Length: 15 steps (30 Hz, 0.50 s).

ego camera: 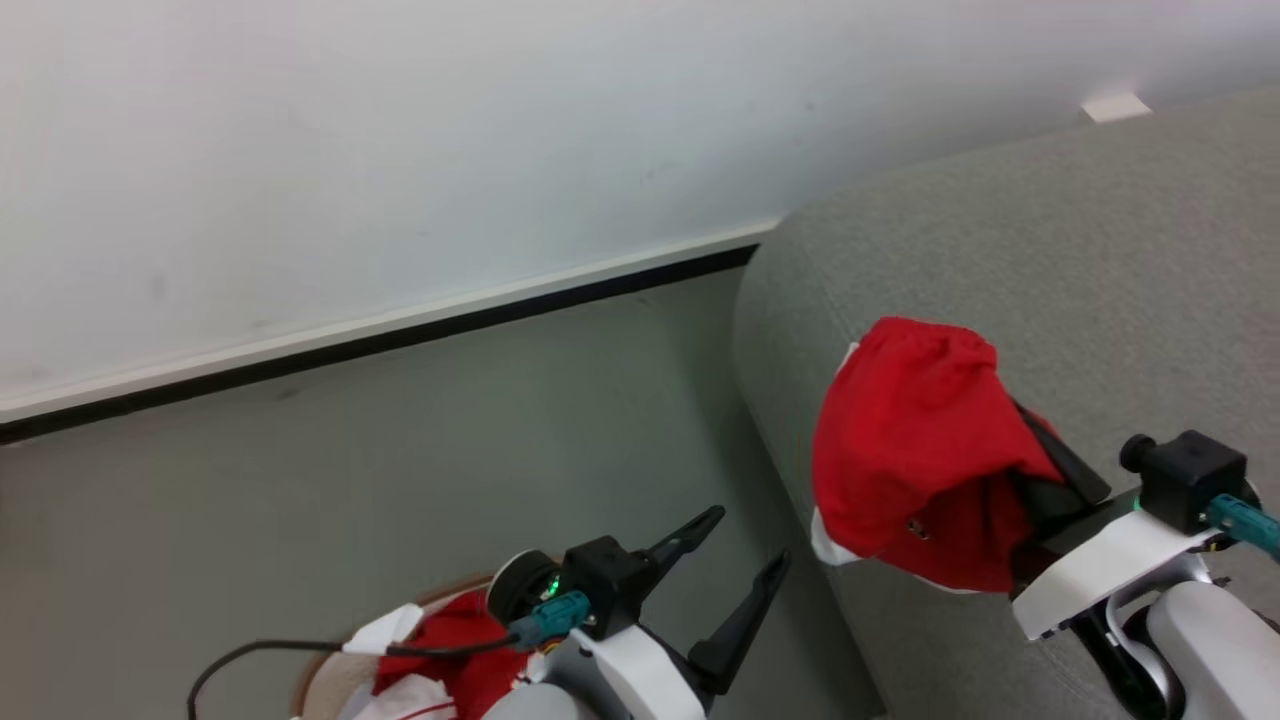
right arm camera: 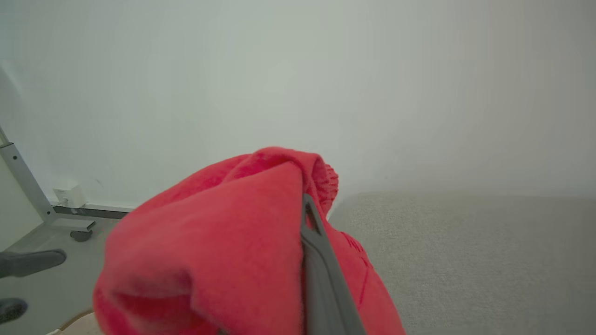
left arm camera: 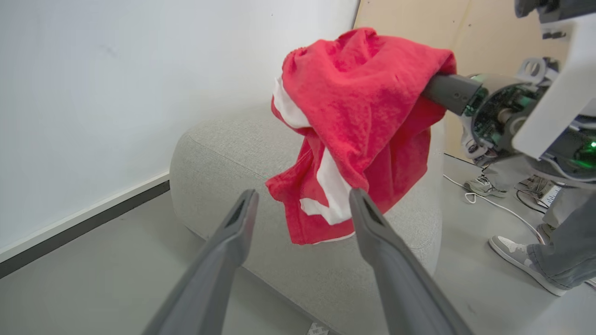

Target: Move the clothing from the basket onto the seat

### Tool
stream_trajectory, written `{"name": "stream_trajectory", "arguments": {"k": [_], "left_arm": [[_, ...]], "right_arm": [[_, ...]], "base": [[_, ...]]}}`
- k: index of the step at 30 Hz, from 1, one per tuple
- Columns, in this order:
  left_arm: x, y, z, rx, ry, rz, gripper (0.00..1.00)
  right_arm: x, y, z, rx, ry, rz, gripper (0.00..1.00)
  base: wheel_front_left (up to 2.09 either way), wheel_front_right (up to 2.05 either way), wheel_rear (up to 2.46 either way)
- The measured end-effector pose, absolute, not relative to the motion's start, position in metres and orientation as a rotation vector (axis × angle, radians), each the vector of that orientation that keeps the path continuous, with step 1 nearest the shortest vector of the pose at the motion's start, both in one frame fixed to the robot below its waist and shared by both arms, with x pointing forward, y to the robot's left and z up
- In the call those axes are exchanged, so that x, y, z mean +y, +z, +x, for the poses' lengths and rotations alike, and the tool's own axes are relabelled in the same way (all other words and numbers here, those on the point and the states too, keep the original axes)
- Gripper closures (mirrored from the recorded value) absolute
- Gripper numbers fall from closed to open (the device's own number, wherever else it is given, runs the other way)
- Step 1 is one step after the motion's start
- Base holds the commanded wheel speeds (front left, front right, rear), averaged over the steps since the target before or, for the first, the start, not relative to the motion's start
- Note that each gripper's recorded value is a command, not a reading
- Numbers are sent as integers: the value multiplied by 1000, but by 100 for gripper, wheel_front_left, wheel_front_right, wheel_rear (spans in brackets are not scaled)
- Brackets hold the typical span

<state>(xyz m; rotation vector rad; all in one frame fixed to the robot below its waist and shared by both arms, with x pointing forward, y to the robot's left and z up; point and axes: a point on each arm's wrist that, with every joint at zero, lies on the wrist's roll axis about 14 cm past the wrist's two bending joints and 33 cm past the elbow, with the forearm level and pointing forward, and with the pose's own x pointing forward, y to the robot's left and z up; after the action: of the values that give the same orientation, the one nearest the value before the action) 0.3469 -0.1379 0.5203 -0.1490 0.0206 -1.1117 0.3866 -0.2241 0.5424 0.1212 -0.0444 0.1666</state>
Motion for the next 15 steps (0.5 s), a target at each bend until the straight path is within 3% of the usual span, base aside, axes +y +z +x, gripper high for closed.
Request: {"name": "stream_trajectory", "arguments": {"k": [7,15], "left_arm": [[-158,510,349,30,-1183,-167,0],[-156,492,378,37,-1184,-168,0]], "right_arm": [[-281,538,389,-26,14,113,100],[-365,561,434,-15,-168,54,100]], "base": [[0,0,0],[0,0,0]]}}
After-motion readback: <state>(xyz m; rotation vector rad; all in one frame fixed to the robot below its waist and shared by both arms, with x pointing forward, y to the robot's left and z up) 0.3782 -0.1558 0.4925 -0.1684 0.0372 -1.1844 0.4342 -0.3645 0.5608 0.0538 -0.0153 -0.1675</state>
